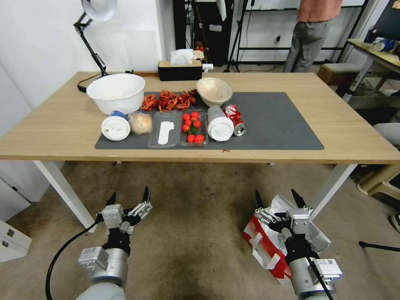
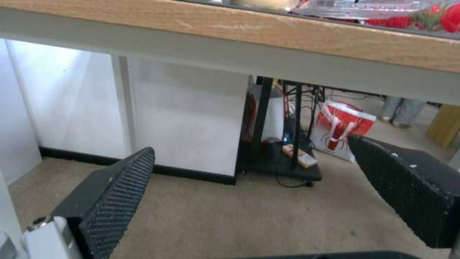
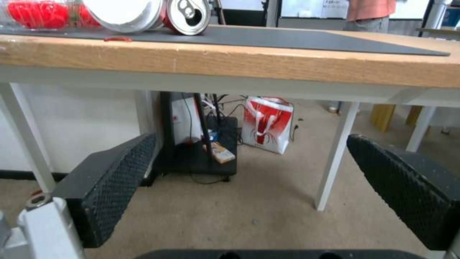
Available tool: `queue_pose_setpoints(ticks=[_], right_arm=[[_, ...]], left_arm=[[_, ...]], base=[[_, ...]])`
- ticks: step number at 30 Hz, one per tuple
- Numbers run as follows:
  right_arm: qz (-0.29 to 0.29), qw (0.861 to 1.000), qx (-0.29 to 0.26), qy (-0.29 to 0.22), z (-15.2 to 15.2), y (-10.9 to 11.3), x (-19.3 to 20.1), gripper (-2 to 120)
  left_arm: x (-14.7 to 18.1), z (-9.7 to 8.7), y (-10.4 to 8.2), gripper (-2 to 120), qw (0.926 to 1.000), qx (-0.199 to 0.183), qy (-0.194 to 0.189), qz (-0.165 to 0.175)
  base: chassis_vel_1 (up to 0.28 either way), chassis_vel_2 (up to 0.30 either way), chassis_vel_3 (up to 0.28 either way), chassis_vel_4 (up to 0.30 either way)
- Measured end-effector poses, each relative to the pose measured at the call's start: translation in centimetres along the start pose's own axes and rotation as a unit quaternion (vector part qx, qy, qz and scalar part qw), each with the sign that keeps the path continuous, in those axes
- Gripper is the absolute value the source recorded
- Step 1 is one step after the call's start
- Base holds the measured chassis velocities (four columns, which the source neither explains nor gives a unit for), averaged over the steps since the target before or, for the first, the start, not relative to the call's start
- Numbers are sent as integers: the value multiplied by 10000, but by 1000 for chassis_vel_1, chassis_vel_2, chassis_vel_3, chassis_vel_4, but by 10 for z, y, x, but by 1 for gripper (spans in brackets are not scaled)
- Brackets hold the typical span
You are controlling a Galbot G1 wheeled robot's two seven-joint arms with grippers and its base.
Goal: Pick up the food delivery bag from the floor and place it on the table.
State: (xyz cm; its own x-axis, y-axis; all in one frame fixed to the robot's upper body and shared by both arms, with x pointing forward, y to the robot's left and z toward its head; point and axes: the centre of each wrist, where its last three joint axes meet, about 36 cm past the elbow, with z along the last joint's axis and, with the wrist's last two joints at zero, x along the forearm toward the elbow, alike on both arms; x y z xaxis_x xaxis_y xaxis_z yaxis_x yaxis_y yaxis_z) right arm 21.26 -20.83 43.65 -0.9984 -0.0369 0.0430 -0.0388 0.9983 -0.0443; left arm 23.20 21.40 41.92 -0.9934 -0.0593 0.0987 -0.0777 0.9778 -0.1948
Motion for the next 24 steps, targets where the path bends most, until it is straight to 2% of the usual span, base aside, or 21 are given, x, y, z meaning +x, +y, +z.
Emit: queue_pose_setpoints(ticks=[24], right_arm=[[-7, 10000, -4, -15, -1, 0, 1, 100]], left_arm=[[1, 1, 0, 100, 10000, -33, -64, -27]], base=[[0, 0, 0, 0]])
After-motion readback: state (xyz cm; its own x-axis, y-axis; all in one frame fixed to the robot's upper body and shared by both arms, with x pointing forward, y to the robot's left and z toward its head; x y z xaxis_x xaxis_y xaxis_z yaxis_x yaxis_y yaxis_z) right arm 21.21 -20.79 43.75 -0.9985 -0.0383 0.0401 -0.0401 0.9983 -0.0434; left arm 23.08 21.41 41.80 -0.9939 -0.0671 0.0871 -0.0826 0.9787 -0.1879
